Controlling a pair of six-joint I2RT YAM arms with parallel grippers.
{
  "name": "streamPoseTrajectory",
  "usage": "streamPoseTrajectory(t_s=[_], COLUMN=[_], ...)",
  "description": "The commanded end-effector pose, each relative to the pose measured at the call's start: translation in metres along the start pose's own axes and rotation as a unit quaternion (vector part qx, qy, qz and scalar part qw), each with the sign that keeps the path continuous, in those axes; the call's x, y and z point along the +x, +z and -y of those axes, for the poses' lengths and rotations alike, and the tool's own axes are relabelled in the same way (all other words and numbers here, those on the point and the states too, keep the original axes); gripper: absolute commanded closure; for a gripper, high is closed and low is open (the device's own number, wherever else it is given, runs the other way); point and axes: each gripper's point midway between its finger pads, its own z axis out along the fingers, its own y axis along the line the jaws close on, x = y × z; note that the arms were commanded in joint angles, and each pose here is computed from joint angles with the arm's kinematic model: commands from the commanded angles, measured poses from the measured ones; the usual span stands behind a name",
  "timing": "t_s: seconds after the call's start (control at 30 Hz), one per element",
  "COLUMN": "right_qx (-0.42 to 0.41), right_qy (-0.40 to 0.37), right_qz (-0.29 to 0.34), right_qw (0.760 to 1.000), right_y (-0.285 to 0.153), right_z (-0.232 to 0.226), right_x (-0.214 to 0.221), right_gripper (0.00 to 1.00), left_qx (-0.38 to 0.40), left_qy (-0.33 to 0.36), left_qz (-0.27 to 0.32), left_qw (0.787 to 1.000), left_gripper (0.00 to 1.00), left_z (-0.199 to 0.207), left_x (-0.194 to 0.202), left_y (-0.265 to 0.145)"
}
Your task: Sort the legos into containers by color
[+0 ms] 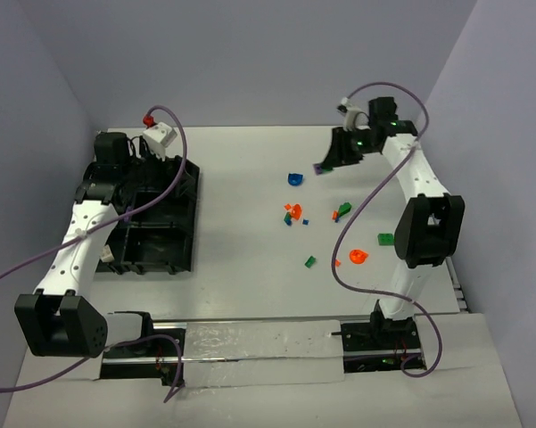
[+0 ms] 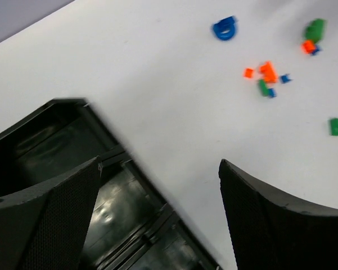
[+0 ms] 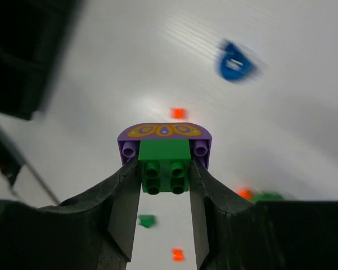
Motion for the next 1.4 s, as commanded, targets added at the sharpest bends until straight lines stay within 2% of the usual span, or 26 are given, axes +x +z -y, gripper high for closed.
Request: streamPoseTrajectory(t_s=[0.0, 0.2, 0.3, 0.33, 0.37, 0.57, 0.77, 1.03, 1.37], right_qx=[-0.212, -0.352, -0.387, -0.392, -0.406, -0.437, -0.442, -0.443, -0.442], right_qy=[-0.025, -0.011, 0.023, 0.013, 0.042, 0.074, 0.070, 0.061, 0.067], right_qz=[0.012, -0.016, -0.025, -0.015, -0.027, -0.043, -0.045, -0.046, -0.053], right_qw=[0.977, 0.936, 0.921, 0.920, 0.913, 0.896, 0.893, 0.893, 0.893], right_y=[0.013, 0.030, 0.035, 0.037, 0.037, 0.039, 0.037, 0.036, 0.038], right_z=[-0.136, -0.207, -0.220, -0.222, -0.227, -0.239, -0.242, -0.245, -0.245], right_x=[-0.029, -0.039, -0.048, -0.052, -0.053, -0.048, -0.047, -0.046, -0.042], right_gripper=[1.00, 1.00, 1.00, 1.00, 1.00, 1.00, 1.00, 1.00, 1.00], left_qx=[0.099, 0.158, 0.190, 0.191, 0.196, 0.182, 0.142, 0.129, 0.135], left_qy=[0.060, 0.088, 0.087, 0.086, 0.097, 0.141, 0.165, 0.169, 0.187], left_qz=[0.079, 0.111, 0.116, 0.115, 0.124, 0.134, 0.137, 0.130, 0.149], left_qw=[0.990, 0.977, 0.971, 0.971, 0.968, 0.964, 0.966, 0.968, 0.961], left_gripper=[0.10, 0.10, 0.10, 0.10, 0.10, 0.11, 0.12, 0.16, 0.24], left_z=[0.050, 0.085, 0.104, 0.105, 0.113, 0.127, 0.116, 0.109, 0.111], left_x=[-0.040, -0.055, -0.057, -0.056, -0.060, -0.062, -0.064, -0.064, -0.075], left_y=[0.000, 0.014, 0.023, 0.024, 0.028, 0.044, 0.059, 0.072, 0.076])
